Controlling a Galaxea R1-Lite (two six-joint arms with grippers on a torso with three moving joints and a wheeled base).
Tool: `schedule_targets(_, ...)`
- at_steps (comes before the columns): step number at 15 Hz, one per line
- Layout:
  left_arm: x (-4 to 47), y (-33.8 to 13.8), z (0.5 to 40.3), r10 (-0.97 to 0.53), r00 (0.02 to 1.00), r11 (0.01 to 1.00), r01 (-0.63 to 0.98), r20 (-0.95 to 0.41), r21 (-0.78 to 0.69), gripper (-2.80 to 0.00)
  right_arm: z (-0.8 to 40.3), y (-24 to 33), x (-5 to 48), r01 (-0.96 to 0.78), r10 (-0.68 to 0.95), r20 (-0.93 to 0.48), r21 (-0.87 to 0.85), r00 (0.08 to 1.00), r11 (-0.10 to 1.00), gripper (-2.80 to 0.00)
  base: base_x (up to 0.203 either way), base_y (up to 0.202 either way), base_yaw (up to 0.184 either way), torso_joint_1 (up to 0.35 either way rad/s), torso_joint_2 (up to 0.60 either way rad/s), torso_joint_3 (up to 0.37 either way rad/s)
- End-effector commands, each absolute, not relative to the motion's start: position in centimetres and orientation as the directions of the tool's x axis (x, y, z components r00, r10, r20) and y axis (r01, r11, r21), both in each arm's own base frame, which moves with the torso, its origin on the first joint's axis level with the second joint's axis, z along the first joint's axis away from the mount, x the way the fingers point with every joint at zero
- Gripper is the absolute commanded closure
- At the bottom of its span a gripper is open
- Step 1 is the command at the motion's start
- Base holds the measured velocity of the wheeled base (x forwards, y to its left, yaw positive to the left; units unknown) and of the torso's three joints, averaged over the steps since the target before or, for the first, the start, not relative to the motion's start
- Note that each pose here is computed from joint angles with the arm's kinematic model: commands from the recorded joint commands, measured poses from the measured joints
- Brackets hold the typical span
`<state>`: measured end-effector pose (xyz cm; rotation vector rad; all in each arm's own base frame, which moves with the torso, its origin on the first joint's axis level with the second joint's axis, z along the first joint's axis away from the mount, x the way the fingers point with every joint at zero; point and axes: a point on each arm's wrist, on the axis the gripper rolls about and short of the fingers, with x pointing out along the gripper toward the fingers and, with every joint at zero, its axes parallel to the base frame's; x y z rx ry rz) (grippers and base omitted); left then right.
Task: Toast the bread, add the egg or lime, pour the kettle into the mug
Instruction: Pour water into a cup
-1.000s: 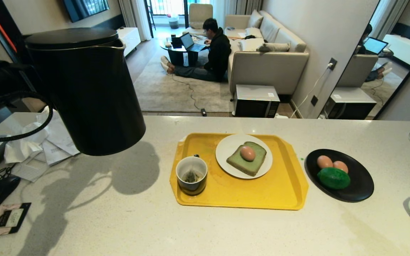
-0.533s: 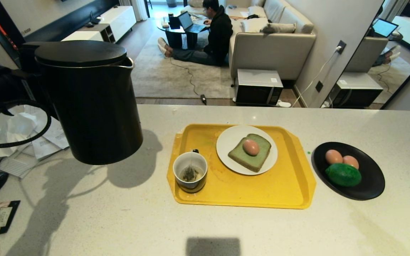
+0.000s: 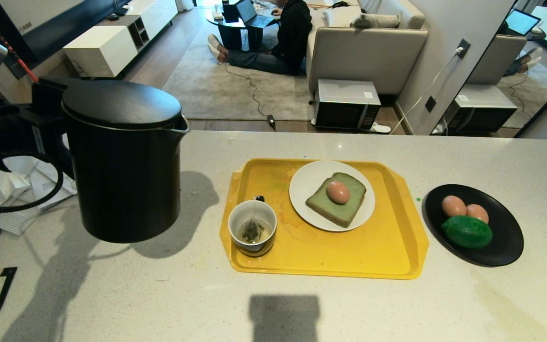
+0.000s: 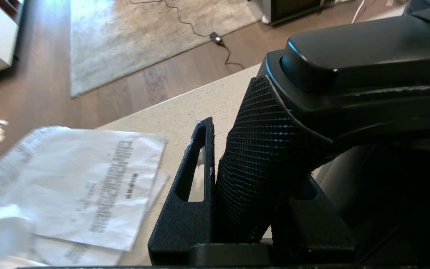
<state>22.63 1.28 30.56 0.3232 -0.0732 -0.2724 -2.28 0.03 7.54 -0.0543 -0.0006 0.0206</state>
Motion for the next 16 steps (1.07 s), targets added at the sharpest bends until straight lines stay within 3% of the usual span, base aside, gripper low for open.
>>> schedule_targets(1,21.8,1.3,30.6,-0.273,0.962,0.881,0.249,0.003,0.401,0.0,7.5,0.0,-2.3,-0.022,0.021,-0.002,-0.055,1.0,0.998,0.0,0.0,0.0,0.0,0.0,0.0,0.0)
schedule_targets(7,21.5,1.1,31.3,-0.204,0.979,0.824,0.174,-0.004,0.54,0.0,7.5,0.0,-2.3,-0.022,0.021,-0.002,-0.055,1.0,0.998,0.0,0.0,0.0,0.0,0.0,0.0,0.0)
schedule_targets(16,21.8,-2.7,34.3,-0.216,0.966,0.678,0.254,-0.144,0.69,0.0,7.5,0.0,-2.3,-0.022,0.021,-0.002,-0.055,1.0,0.998,0.0,0.0,0.0,0.0,0.0,0.0,0.0)
